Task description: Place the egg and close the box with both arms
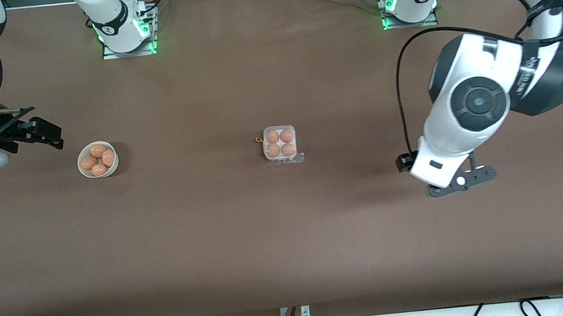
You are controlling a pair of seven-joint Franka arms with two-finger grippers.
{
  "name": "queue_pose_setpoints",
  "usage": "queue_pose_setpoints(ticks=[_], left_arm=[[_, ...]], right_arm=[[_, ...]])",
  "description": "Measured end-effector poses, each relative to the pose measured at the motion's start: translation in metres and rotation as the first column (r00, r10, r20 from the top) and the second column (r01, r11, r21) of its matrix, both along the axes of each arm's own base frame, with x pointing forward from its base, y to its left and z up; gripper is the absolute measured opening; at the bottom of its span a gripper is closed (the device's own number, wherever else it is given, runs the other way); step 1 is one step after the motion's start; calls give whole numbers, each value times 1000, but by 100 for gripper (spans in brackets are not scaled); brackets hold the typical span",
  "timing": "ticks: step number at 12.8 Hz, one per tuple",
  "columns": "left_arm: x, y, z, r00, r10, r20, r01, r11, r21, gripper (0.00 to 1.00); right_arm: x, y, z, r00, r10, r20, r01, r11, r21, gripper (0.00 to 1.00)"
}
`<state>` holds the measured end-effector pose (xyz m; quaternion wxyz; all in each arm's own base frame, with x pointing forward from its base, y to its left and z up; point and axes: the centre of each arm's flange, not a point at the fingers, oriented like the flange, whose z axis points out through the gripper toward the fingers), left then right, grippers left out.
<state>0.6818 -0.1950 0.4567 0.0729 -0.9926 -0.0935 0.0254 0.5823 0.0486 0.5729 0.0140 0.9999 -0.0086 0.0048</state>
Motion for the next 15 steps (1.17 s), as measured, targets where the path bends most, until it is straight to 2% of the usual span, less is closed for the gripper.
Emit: queue_pose_setpoints(ticks=[3,6,10,15], left_arm=[[4,60,39,998,-65,24,64,998,11,100],[-7,122,87,996,-82,30,82,996,25,100],[-36,214,143,991,-130,38,131,991,-25,100],[-76,273,158,999,-26,45,33,988,-148,100]], right_arm=[[0,0,0,1000,0,0,0,1000,0,100],[0,0,0,1000,-1,1,1,1000,0,100],[0,0,0,1000,-1,1,1,1000,0,100],[0,-1,0,1000,-1,1,1,1000,-1,100]])
